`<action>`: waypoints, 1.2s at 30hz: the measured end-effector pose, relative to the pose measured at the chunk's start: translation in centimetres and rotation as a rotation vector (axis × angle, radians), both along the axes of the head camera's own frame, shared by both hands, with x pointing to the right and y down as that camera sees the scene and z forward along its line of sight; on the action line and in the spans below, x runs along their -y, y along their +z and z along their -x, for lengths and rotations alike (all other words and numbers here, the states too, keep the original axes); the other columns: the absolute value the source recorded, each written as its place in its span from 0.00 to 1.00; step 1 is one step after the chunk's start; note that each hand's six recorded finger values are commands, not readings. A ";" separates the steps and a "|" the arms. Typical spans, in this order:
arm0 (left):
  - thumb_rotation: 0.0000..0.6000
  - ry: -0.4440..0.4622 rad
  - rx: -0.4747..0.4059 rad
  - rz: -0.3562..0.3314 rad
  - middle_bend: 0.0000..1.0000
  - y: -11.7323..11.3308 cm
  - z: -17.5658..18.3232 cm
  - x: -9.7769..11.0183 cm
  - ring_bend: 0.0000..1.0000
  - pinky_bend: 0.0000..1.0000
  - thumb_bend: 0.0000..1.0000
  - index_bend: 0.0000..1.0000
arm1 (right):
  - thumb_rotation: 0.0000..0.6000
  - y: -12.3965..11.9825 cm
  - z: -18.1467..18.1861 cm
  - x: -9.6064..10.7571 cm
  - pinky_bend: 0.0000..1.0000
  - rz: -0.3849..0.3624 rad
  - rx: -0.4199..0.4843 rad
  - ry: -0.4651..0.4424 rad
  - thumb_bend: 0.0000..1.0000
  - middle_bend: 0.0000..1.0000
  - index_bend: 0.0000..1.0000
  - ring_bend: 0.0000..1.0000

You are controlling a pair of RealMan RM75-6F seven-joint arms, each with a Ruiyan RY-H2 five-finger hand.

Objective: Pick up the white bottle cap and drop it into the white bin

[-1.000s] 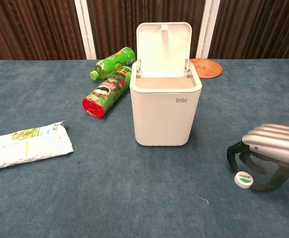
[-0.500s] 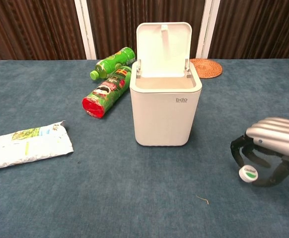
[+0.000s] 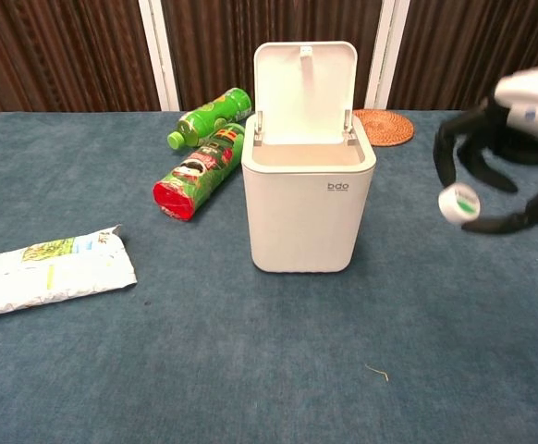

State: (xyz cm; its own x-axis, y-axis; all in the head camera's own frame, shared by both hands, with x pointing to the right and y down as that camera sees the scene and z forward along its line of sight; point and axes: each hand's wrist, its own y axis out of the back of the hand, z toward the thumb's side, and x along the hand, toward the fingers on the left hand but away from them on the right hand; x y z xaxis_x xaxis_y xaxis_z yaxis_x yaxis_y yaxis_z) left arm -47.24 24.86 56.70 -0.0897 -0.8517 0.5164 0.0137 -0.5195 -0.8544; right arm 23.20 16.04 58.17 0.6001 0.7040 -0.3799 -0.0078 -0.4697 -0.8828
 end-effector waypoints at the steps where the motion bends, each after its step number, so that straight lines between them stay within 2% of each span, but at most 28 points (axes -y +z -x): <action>1: 1.00 0.000 0.000 0.001 0.27 0.0 0.0 0.0 0.28 0.40 0.50 0.23 | 1.00 -0.6 0.3 0.4 1.00 -0.015 0.000 0.005 0.31 0.88 0.74 1.00; 4: 1.00 0.000 0.000 0.004 0.27 0.1 0.0 0.0 0.28 0.40 0.50 0.23 | 1.00 -1.6 1.0 2.1 1.00 -0.051 -0.010 0.029 0.31 0.88 0.73 1.00; 8: 1.00 -0.003 0.000 0.002 0.27 0.0 0.1 0.0 0.28 0.40 0.50 0.23 | 1.00 -1.7 1.9 4.6 1.00 -0.085 -0.039 0.060 0.31 0.88 0.73 1.00; 12: 1.00 -0.006 -0.001 0.000 0.27 0.0 0.2 0.0 0.28 0.40 0.50 0.23 | 1.00 -0.6 3.7 6.8 1.00 -0.096 -0.055 0.081 0.31 0.88 0.73 1.00; 19: 1.00 -0.005 -0.003 0.003 0.27 0.0 0.2 0.0 0.28 0.40 0.50 0.23 | 1.00 2.2 7.2 8.9 1.00 -0.094 -0.031 0.071 0.31 0.88 0.71 1.00; 21: 1.00 -0.007 -0.004 0.003 0.27 0.0 0.2 0.0 0.28 0.40 0.50 0.23 | 1.00 2.9 8.0 9.4 1.00 -0.092 -0.019 0.073 0.30 0.88 0.65 1.00; 24: 1.00 -0.010 -0.006 0.001 0.27 -0.1 0.2 0.0 0.28 0.40 0.50 0.23 | 1.00 3.9 8.7 9.3 1.00 -0.072 -0.003 0.071 0.16 0.88 0.40 1.00; 26: 1.00 -0.011 -0.006 -0.002 0.27 -0.1 0.3 0.0 0.28 0.40 0.50 0.23 | 1.00 4.1 8.7 9.0 1.00 -0.074 -0.007 0.062 0.10 0.88 0.28 1.00; 30: 1.00 -0.007 -0.006 0.000 0.27 -0.1 0.2 0.0 0.28 0.40 0.50 0.23 | 1.00 3.4 8.0 8.6 1.00 -0.081 0.004 0.063 0.08 0.88 0.14 1.00; 33: 1.00 -0.002 -0.004 0.004 0.27 0.0 0.1 0.0 0.28 0.40 0.50 0.23 | 1.00 2.1 7.0 8.2 1.00 -0.092 0.022 0.075 0.08 0.88 0.15 0.99; 36: 1.00 -0.001 -0.004 0.005 0.27 0.0 0.1 0.0 0.28 0.40 0.50 0.24 | 1.00 0.6 5.0 7.4 1.00 -0.121 0.033 0.108 0.08 0.88 0.36 0.98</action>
State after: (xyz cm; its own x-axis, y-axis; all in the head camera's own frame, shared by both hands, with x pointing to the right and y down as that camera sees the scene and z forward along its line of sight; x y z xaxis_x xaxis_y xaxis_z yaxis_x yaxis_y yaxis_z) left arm -47.33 24.90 56.73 -0.0883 -0.8490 0.5209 0.0102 -0.5237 -0.8519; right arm 18.15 8.66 58.74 0.5291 0.8046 -0.2696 0.0673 -0.3565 -0.9319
